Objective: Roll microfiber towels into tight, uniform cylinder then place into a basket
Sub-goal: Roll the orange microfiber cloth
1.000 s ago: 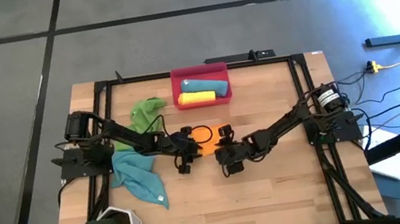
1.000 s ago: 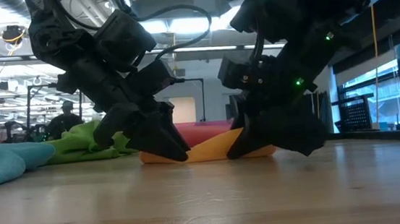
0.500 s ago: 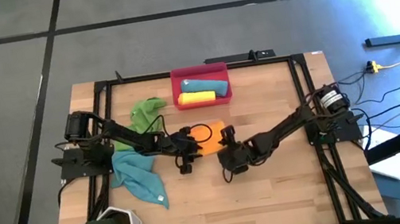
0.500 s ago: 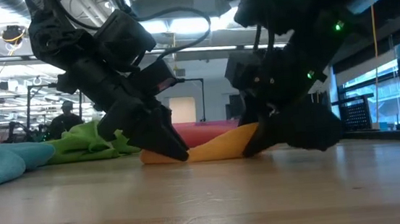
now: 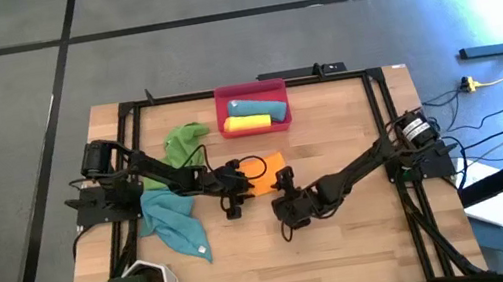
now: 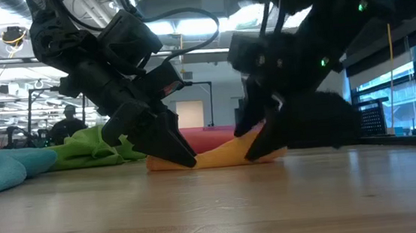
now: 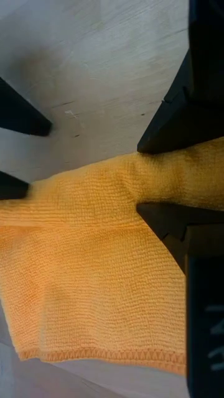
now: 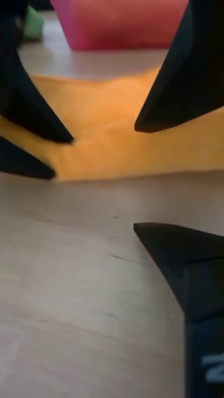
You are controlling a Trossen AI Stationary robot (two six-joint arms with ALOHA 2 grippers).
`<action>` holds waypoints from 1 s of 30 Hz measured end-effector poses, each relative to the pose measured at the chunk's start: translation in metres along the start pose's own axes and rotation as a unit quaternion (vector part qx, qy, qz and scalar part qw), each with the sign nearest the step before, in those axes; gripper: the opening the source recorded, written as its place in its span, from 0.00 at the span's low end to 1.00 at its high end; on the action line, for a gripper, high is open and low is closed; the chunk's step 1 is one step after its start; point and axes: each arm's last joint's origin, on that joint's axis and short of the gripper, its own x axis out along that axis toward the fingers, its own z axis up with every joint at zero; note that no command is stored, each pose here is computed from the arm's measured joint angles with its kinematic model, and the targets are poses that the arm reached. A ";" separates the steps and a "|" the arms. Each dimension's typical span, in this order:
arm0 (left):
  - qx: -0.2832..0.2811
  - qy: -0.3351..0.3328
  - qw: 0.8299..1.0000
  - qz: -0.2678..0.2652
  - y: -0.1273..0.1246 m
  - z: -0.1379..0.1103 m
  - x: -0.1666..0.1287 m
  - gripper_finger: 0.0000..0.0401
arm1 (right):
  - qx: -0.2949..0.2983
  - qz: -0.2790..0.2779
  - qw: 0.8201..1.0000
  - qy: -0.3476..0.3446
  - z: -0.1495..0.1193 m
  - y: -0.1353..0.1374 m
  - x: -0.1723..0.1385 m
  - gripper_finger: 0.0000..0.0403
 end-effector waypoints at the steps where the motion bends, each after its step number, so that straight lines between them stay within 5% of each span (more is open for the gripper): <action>1: 0.000 0.000 1.000 0.000 0.000 0.000 0.000 0.33 | -0.001 0.002 1.000 0.005 -0.002 0.000 0.004 0.61; 30: 0.000 0.000 1.000 -0.014 -0.001 0.000 0.000 0.33 | 0.015 -0.010 0.999 0.038 -0.013 -0.028 0.033 0.56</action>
